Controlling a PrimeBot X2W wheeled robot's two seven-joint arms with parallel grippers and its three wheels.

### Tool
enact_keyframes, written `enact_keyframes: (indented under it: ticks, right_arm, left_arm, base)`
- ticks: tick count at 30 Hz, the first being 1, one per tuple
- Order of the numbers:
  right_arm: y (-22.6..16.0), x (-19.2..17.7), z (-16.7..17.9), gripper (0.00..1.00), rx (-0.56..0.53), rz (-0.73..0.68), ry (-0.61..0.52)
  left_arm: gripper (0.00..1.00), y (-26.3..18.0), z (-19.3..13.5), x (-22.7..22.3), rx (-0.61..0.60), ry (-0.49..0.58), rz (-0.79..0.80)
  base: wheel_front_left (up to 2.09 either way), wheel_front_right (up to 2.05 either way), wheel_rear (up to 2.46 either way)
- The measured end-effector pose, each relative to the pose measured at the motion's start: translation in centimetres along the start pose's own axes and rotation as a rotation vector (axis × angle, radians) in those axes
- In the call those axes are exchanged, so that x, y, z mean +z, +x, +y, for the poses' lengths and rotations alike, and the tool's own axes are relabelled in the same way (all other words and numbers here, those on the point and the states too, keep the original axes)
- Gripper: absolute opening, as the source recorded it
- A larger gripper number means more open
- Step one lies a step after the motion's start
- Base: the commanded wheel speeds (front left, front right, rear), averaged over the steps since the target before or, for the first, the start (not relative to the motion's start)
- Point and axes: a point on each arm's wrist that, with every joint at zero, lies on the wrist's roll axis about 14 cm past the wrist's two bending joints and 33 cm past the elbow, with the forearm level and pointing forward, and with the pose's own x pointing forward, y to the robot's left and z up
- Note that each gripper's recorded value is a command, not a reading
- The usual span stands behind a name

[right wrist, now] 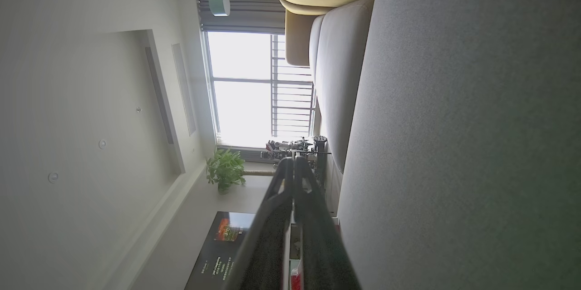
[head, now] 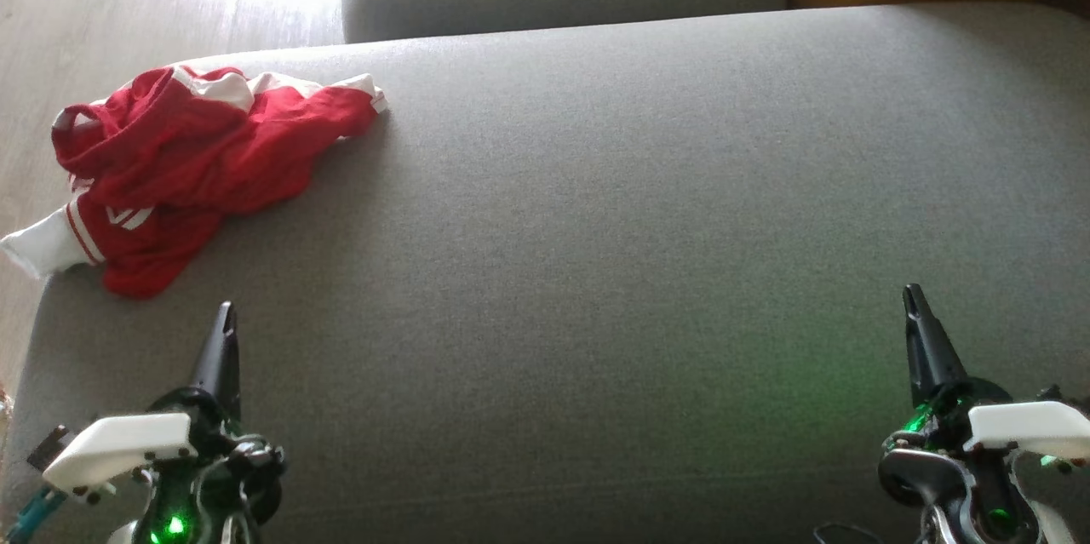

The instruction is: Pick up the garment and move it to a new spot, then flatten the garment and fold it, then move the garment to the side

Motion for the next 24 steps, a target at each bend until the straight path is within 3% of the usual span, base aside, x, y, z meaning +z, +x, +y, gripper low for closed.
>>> enact_keyframes:
  ticks: [24]
  right_arm:
    - [0.0,0.0,0.0,0.0,0.0,0.0,0.0]
  left_arm:
    - [0.0,0.0,0.0,0.0,0.0,0.0,0.0]
  base:
    - [0.0,0.0,0.0]
